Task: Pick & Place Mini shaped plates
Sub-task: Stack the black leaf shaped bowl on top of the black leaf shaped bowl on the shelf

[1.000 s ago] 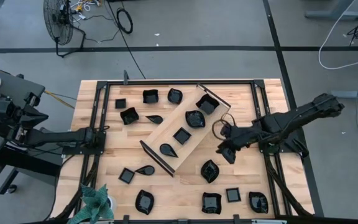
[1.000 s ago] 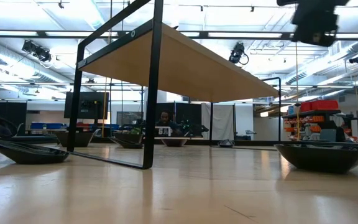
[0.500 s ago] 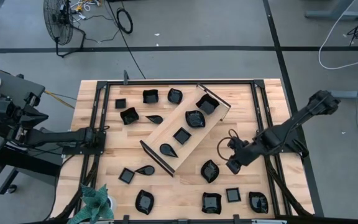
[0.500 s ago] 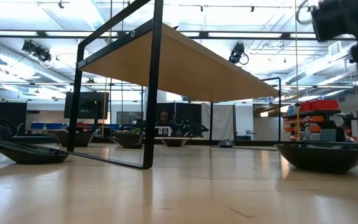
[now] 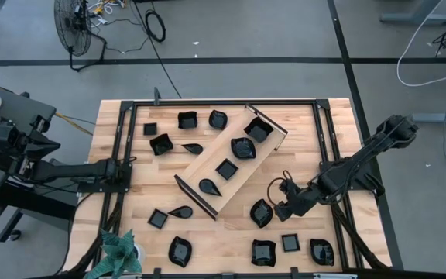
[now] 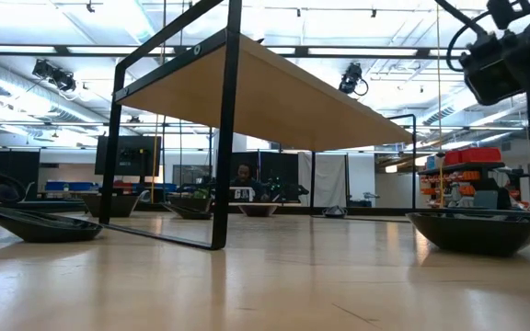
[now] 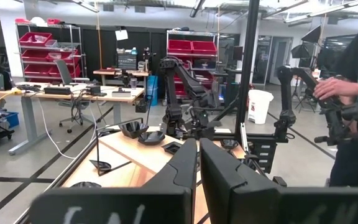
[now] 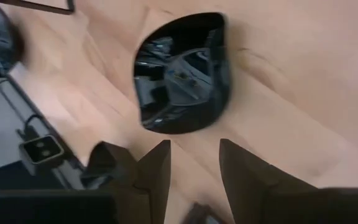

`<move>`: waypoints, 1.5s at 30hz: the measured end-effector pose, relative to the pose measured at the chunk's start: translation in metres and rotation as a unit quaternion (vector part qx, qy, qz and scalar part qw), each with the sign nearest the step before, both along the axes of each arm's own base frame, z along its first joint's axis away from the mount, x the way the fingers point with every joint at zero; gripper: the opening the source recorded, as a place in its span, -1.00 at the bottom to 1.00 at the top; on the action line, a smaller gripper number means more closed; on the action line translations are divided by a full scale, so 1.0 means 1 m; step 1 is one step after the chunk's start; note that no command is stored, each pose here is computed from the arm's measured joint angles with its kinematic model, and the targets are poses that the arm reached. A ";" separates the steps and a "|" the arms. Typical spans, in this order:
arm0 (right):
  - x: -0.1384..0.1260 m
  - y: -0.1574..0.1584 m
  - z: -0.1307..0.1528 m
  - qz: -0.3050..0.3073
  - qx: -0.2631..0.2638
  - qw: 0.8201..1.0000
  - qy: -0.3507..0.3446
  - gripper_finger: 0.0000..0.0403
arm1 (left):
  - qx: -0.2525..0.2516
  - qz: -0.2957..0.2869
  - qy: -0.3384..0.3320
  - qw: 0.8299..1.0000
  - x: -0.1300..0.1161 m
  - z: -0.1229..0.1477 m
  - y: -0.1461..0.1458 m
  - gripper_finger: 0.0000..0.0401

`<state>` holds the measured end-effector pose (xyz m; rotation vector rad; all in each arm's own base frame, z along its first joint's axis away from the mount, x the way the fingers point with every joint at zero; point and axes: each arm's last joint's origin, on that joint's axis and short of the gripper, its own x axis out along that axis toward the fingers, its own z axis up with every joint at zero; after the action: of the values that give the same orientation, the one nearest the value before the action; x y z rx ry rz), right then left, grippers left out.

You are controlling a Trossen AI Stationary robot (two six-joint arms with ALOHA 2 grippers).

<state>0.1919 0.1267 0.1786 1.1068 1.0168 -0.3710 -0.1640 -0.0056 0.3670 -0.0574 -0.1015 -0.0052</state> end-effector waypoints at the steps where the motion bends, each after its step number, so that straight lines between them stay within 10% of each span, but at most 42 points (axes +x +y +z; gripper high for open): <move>1: 0.002 0.002 -0.002 -0.001 0.003 1.000 -0.004 -0.31 | 0.000 0.000 0.000 1.000 0.000 0.000 0.000 -0.87; 29: 0.023 0.005 -0.040 -0.054 -0.011 0.998 0.036 -0.33 | 0.000 0.000 0.000 1.000 0.000 0.000 0.000 -0.87; 45: 0.025 0.003 -0.040 -0.067 0.001 0.997 0.042 -0.92 | 0.000 0.000 0.000 1.000 0.000 0.000 0.000 -0.87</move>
<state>0.2167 0.1292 0.1381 1.1732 1.0191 -0.5284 -0.1640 -0.0056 0.3670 -0.0575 -0.1016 -0.0056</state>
